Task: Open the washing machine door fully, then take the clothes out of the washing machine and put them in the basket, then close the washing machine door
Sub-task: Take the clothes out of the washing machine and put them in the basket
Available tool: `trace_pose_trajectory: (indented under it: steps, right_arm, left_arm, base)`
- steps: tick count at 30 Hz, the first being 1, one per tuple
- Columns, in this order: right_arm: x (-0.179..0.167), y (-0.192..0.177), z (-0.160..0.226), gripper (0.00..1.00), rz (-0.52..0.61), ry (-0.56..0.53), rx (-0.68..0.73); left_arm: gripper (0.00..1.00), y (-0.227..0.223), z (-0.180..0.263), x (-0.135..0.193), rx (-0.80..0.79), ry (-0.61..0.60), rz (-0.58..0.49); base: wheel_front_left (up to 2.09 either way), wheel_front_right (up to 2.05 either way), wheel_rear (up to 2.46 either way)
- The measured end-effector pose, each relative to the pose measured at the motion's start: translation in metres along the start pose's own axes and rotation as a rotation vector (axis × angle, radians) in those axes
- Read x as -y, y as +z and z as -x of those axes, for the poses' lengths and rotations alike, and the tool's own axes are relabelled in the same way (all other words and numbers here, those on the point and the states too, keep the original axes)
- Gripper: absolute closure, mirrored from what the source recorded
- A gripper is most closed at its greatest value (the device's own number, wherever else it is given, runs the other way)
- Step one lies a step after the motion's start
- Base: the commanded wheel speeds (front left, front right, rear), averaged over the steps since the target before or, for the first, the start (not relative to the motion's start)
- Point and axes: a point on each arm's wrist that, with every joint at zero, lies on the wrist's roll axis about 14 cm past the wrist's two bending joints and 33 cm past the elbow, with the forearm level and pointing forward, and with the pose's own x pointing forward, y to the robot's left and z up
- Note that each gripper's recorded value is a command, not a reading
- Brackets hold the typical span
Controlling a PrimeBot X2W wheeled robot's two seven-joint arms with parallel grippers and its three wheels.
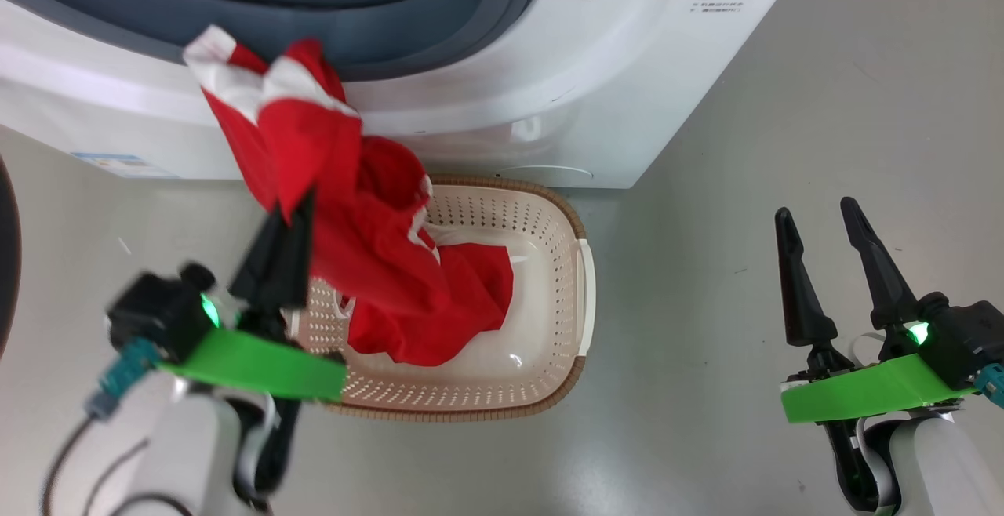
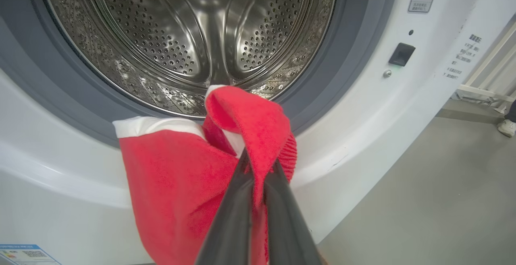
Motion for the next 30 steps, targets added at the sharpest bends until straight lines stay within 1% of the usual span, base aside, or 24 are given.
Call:
trace_pose_trajectory:
  steps: [8, 15, 25, 30]
  right_arm:
    - [0.001, -0.006, -0.001, 0.0, 0.0, -0.001, -0.014]
    - [0.007, -0.016, -0.002, 0.0, 0.002, -0.016, -0.039]
    - [0.02, -0.025, -0.01, 0.0, -0.001, -0.044, -0.05]
    - [0.026, -0.034, -0.012, 0.0, 0.003, -0.058, -0.071]
  left_arm:
    - [1.0, -0.047, 0.025, 0.014, -0.134, -0.02, 0.035]
    - [1.0, -0.101, 0.034, 0.013, -0.294, -0.02, 0.04]
    - [1.0, -0.162, 0.022, 0.004, -0.483, -0.037, -0.003]
    - [1.0, -0.194, 0.023, -0.004, -0.59, -0.049, -0.052]
  base:
    - [0.0, 0.0, 0.0]
    - [0.0, 0.0, 0.0]
    - [0.0, 0.0, 0.0]
    - [0.0, 0.0, 0.0]
